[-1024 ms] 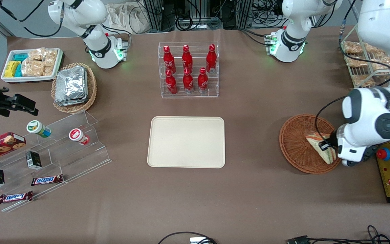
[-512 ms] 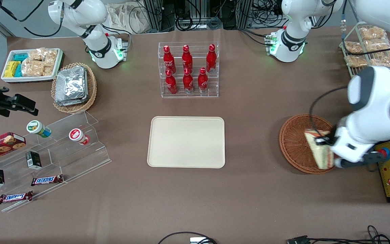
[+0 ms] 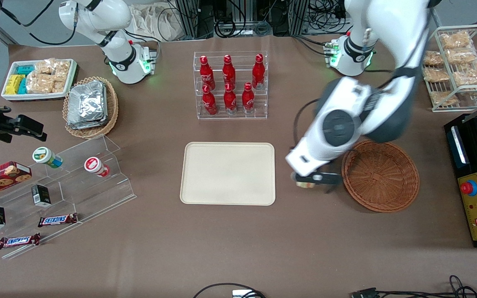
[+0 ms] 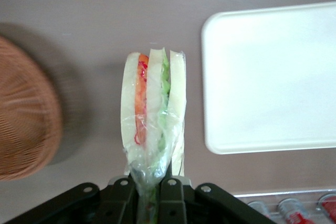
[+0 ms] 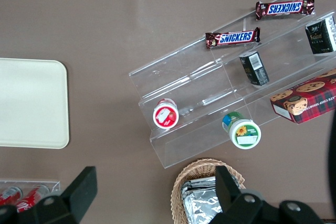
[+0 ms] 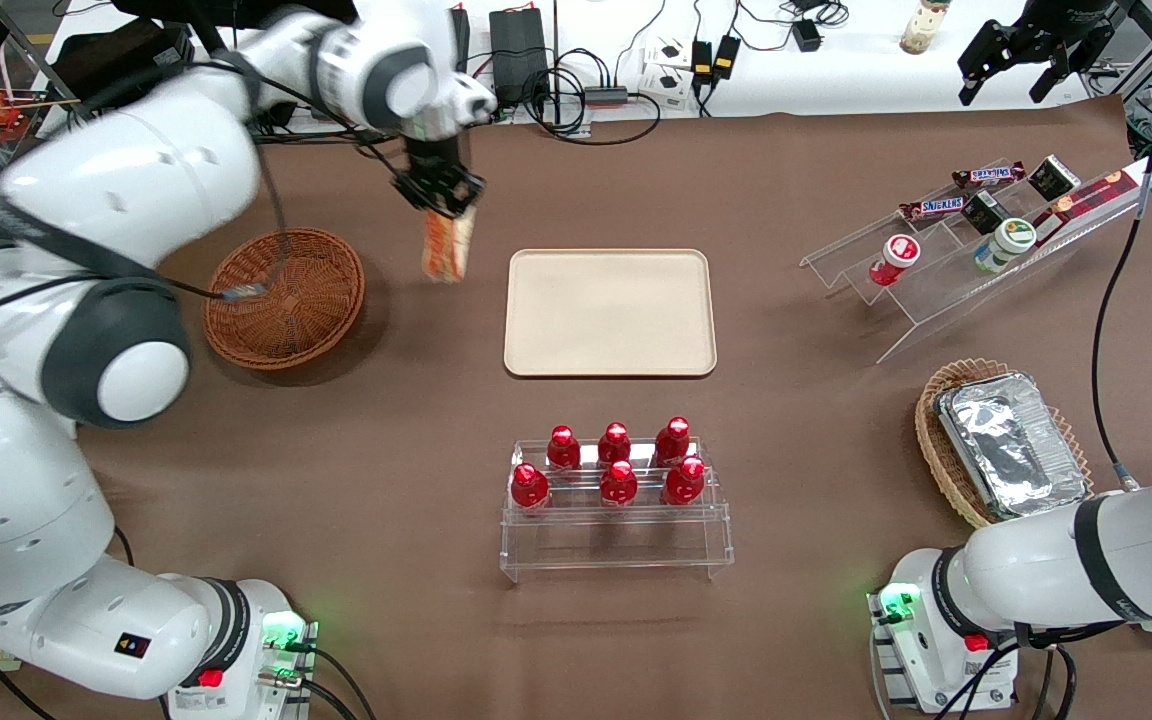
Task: Place sandwich from basket to tray
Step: 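Carry the sandwich with the left gripper over to the cream tray, then lower the sandwich onto the tray with the left gripper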
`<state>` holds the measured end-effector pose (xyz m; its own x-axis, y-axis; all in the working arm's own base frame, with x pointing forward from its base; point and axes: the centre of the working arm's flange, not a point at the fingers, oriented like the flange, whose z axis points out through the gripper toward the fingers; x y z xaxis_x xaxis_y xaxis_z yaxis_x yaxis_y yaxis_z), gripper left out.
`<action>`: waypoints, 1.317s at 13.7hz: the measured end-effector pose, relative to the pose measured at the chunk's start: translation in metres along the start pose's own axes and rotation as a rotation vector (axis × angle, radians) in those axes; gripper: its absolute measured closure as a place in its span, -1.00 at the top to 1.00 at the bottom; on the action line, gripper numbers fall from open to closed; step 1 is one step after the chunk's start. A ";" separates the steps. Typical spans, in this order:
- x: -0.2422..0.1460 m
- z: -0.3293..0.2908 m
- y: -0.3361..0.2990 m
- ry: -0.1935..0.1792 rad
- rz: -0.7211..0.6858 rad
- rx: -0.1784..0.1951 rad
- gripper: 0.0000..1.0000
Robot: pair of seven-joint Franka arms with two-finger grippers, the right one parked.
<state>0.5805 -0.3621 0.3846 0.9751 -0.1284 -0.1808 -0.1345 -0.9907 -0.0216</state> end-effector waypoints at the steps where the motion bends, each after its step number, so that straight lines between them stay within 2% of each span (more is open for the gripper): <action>1: 0.004 0.020 0.025 0.019 0.009 -0.014 -0.68; 4: 0.017 0.071 0.081 0.089 -0.032 -0.097 -0.68; 6: 0.017 0.101 0.104 0.101 -0.044 -0.117 -0.68; 11: 0.019 0.119 0.107 0.088 -0.049 -0.107 -0.71; 17: 0.013 0.140 0.101 0.039 -0.051 -0.073 -0.69; 18: 0.012 0.142 0.100 0.032 -0.051 -0.068 -0.62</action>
<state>0.5542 -0.4567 0.2408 0.9857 -0.0778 -0.1497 -0.0730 -0.9966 0.0372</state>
